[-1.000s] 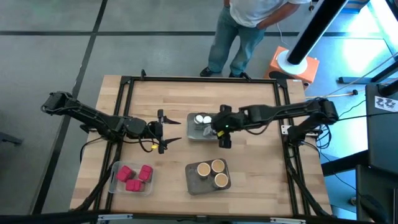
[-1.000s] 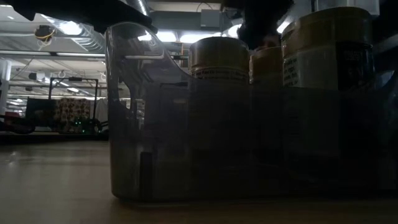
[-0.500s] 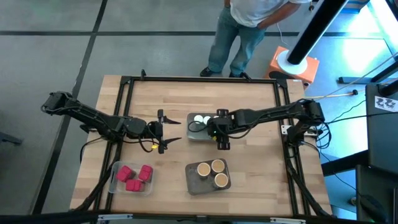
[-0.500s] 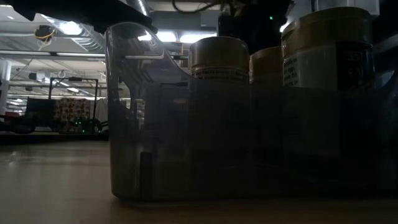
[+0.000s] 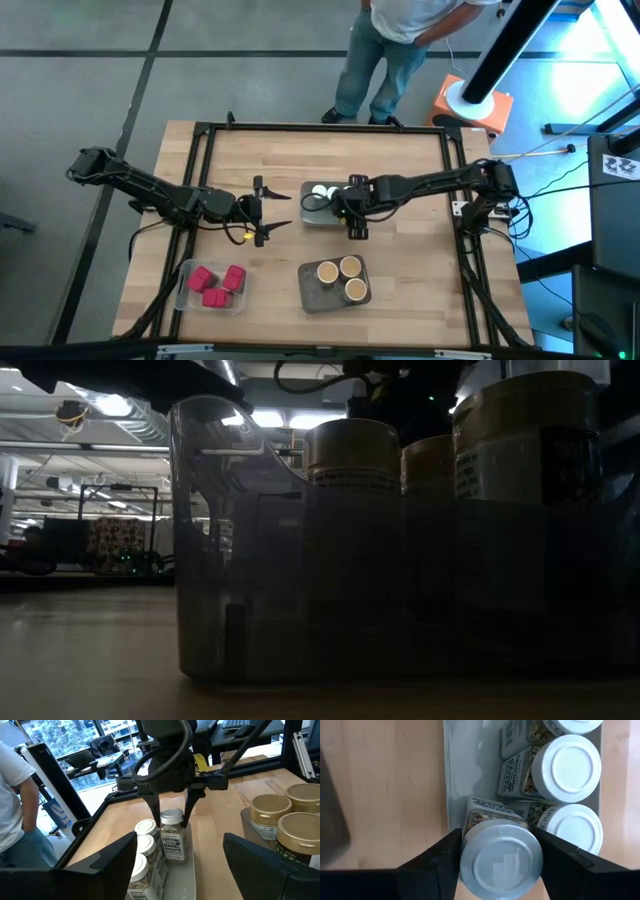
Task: Sort spices by type
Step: Put the white seasoning bottle into the gray bin in front of the other white seasoning bottles, then return to Home Position
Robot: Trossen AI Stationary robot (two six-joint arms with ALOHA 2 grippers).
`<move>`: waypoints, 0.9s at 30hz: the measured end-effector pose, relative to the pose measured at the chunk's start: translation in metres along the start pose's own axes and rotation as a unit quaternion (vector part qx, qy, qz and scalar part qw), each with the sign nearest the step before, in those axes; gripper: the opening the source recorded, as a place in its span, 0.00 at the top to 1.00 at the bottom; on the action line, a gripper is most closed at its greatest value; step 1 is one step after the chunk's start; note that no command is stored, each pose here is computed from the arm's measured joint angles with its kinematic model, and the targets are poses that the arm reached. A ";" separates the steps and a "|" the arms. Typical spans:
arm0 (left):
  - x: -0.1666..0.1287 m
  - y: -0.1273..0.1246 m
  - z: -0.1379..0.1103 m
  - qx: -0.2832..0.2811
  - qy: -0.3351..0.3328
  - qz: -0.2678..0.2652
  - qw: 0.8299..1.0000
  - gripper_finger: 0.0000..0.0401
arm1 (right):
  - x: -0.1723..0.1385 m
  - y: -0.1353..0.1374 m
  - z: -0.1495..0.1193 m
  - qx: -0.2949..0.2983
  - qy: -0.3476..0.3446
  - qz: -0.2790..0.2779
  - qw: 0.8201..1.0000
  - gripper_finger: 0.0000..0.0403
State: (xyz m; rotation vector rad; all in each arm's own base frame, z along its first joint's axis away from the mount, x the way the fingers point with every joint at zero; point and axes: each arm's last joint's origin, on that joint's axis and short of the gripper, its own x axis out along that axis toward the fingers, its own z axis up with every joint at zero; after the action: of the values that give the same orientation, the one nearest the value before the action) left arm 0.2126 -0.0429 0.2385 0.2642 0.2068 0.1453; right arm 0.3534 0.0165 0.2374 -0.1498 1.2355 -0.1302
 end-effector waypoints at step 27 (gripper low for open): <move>0.000 0.000 0.000 0.000 0.000 0.000 1.000 0.30 | -0.004 0.000 0.010 -0.003 0.021 0.007 1.000 0.34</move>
State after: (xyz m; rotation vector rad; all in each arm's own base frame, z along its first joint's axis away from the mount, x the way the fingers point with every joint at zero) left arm 0.2126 -0.0431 0.2383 0.2646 0.2078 0.1444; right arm 0.3619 0.0181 0.2448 -0.1446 1.2777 -0.1189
